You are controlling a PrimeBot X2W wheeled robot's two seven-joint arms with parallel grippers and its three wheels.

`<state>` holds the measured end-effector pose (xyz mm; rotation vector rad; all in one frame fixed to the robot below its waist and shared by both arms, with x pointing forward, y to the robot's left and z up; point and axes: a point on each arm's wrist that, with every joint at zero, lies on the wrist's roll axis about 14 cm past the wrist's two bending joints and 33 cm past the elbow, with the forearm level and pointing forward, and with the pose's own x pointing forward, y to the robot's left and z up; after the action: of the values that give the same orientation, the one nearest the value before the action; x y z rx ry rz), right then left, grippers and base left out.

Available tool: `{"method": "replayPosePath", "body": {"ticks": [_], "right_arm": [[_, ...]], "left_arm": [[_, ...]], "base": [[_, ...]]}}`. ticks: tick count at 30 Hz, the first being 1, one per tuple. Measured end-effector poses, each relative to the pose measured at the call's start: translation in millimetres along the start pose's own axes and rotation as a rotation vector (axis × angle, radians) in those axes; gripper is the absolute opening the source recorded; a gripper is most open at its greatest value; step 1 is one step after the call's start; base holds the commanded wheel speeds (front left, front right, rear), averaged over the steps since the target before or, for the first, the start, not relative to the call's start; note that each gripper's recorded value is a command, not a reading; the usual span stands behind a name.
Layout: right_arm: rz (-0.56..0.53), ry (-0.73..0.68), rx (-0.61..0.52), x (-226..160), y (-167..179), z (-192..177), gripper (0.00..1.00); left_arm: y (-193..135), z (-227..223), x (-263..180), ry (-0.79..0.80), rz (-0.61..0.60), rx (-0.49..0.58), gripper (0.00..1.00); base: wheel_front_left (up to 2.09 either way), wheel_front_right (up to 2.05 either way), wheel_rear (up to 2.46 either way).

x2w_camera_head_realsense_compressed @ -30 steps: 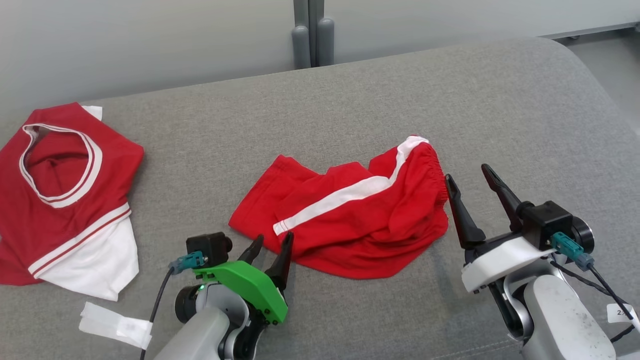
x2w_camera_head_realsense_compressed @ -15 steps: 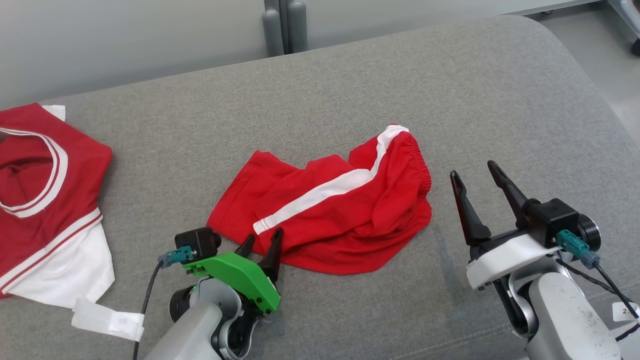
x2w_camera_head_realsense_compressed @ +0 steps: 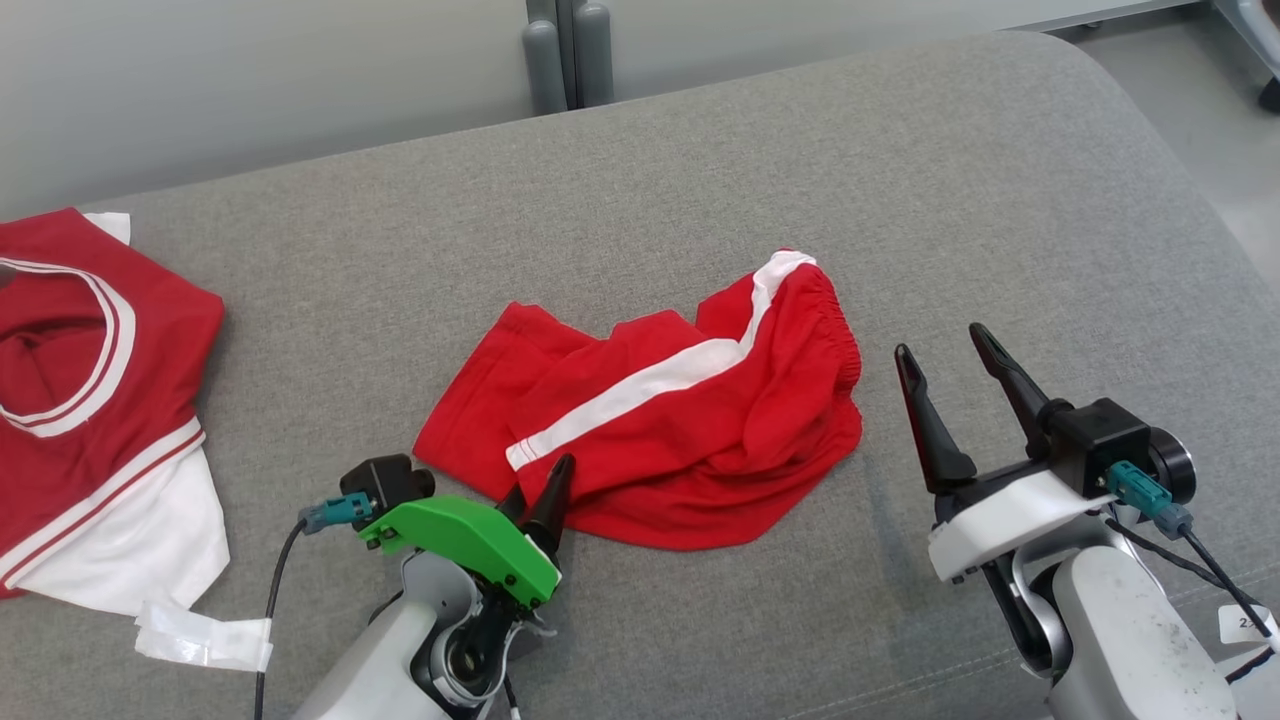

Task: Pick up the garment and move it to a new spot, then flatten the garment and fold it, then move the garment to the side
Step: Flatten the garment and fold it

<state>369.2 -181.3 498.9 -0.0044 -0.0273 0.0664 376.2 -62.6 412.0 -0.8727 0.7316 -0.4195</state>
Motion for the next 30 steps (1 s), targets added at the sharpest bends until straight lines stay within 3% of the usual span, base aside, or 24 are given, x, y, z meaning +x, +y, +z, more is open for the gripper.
{"method": "replayPosePath", "body": {"ticks": [5,16,17,20,21,30], "right_arm": [[0.01,0.0,0.0,-1,2,0,1.0],[-0.004,0.008,-0.003,-4,-3,-2,1.0],[-0.005,0.009,-0.003,-4,-3,-2,1.0],[-0.005,0.011,-0.002,-4,-3,-3,1.0],[-0.005,0.012,-0.002,-4,-3,-3,1.0],[-0.008,0.013,-0.001,-2,-4,-4,1.0]], "left_arm": [[-3,0,1,0.001,-0.002,0.007,1.0],[-2,9,8,-0.033,0.014,-0.087,1.0],[-2,10,8,-0.041,0.013,-0.086,0.89],[-5,13,10,-0.05,0.008,-0.079,0.15],[-6,14,10,-0.053,0.004,-0.075,0.0],[-13,16,12,-0.073,-0.014,-0.044,0.0]], "base": [[0.0,0.0,0.0],[0.0,0.0,0.0],[0.0,0.0,0.0],[0.0,0.0,0.0],[0.0,0.0,0.0],[0.0,0.0,0.0]]}}
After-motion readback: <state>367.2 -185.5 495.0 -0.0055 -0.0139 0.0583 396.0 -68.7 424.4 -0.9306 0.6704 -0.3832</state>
